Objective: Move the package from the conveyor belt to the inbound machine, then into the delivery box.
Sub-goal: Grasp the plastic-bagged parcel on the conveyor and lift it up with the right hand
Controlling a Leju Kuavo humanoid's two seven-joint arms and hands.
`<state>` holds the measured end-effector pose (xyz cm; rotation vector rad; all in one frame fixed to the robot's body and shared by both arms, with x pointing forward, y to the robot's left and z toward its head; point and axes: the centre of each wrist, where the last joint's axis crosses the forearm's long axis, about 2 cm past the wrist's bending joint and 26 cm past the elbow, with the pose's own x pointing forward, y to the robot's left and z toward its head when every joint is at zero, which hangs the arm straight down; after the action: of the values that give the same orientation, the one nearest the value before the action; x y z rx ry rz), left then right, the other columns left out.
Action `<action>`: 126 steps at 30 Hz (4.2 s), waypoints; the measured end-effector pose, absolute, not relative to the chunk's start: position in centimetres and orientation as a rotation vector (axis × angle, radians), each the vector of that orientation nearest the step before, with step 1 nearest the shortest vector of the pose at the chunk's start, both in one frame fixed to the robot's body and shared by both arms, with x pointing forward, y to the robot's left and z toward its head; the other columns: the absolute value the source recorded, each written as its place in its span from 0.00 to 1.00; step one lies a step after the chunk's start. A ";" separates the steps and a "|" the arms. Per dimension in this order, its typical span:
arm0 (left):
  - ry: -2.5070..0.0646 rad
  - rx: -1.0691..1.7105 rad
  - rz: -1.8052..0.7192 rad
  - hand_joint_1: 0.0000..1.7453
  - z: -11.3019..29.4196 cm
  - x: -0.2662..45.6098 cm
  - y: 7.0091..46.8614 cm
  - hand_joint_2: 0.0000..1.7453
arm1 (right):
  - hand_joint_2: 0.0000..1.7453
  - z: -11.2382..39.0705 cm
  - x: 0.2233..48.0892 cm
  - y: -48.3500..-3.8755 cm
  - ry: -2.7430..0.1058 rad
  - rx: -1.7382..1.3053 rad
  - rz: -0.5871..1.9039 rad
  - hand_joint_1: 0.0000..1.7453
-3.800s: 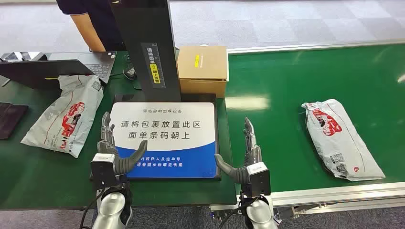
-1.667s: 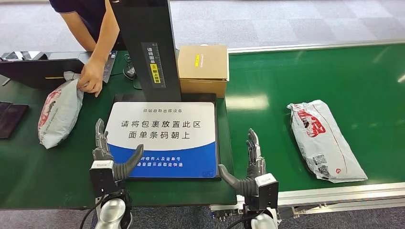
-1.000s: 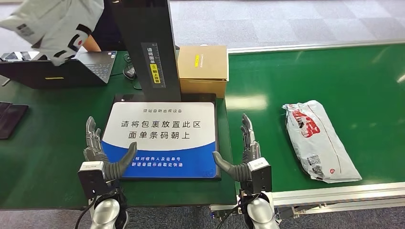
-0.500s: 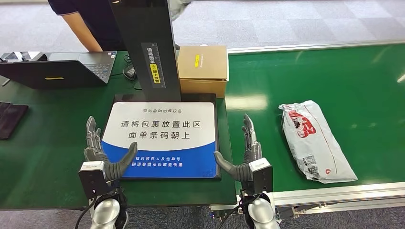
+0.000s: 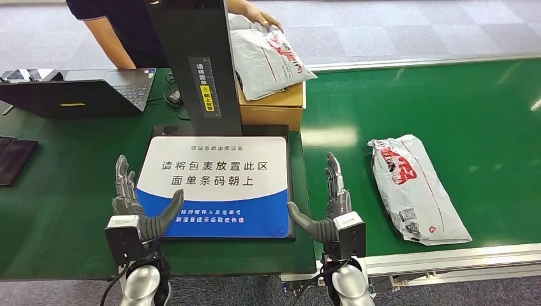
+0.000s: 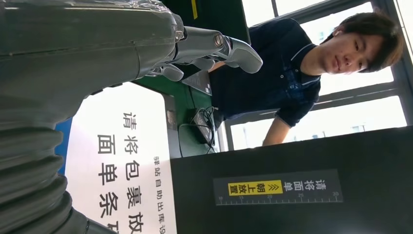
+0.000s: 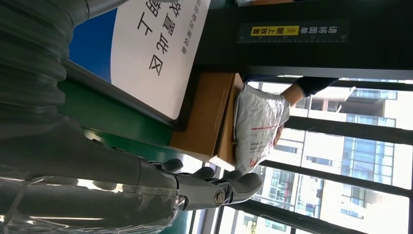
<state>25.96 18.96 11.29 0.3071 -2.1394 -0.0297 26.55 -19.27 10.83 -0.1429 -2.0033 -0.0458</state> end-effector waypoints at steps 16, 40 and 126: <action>-2.151 0.306 -0.024 0.00 11.7 26.5 18.9 1.00 | 1.00 10.7 26.9 -19.5 -2.006 -0.141 -0.044 0.00; -2.149 0.307 -0.023 0.00 11.7 26.5 19.0 1.00 | 1.00 10.4 26.9 -19.7 -2.002 -0.163 -0.060 0.00; -2.140 0.230 -0.090 0.00 10.9 27.6 18.2 1.00 | 1.00 6.2 24.5 -28.6 -1.555 -0.863 0.107 0.00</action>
<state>27.60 18.19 10.91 0.2301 -2.1401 -0.0896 24.53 -28.61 6.21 -0.8626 -1.5547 0.1066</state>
